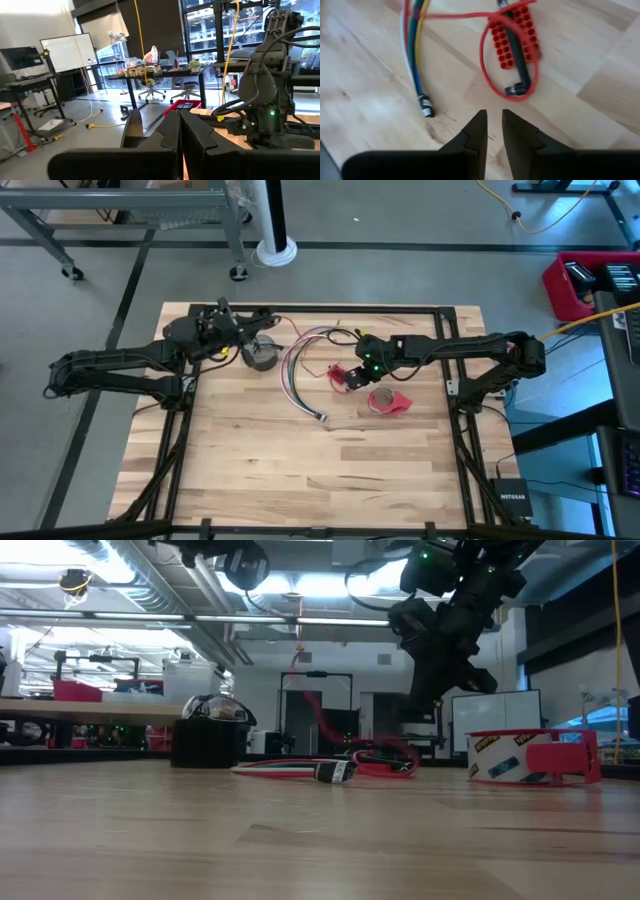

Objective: Coil cords
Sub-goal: Uncoil the red wire from the black spool, then coil the red wire onto the spool

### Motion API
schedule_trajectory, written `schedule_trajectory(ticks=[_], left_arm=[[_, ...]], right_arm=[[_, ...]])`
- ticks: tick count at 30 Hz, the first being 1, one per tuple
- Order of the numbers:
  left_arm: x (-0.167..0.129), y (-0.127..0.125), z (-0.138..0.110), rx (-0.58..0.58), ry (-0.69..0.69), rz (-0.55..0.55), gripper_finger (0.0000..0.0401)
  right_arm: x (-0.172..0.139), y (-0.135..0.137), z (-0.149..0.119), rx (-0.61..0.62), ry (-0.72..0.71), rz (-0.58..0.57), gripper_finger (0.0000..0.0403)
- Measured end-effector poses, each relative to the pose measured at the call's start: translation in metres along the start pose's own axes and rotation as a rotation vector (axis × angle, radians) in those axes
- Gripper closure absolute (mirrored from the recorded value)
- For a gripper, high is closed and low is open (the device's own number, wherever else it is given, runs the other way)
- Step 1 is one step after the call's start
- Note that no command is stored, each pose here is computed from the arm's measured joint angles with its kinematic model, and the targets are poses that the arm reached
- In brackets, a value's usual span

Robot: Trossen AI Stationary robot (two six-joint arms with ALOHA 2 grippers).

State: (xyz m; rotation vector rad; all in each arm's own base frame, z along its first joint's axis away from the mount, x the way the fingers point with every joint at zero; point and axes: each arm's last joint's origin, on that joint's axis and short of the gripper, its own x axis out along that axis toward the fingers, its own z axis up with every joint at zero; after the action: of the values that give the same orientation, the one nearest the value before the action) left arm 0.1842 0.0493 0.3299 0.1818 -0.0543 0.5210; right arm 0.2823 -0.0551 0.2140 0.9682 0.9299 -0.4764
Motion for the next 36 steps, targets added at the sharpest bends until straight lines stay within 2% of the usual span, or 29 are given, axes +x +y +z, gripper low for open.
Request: schedule_trajectory(ticks=[7,11,13,18,25,30,36], left_arm=[[0.0,0.0,0.0,0.0,0.001,-0.001,0.0401],[0.0,-0.001,0.0,-0.001,-0.003,-0.018,0.0401],[0.0,-0.002,0.002,-0.027,-0.027,-0.066,0.0401],[-0.002,-0.004,0.017,-0.133,-0.191,-0.22,0.0401],[-0.011,0.003,0.042,-0.209,-0.465,-0.22,0.0401],[-0.015,0.004,0.049,-0.281,-0.551,-0.27,0.0401],[-0.018,0.003,0.054,-0.348,-0.596,-0.371,0.0401]], right_arm=[[0.0,0.008,0.004,-0.021,-0.008,0.113,0.0299],[-0.001,0.008,0.004,-0.021,0.008,0.129,0.0288],[0.0,0.008,0.003,-0.018,0.02,0.122,0.0287],[-0.003,0.005,0.001,-0.012,0.038,0.102,0.0286],[-0.014,0.004,-0.003,-0.034,0.041,0.095,0.0286],[-0.029,0.006,-0.002,-0.046,-0.045,0.101,0.0286],[-0.064,0.009,-0.001,-0.09,-0.264,0.096,0.0286]])
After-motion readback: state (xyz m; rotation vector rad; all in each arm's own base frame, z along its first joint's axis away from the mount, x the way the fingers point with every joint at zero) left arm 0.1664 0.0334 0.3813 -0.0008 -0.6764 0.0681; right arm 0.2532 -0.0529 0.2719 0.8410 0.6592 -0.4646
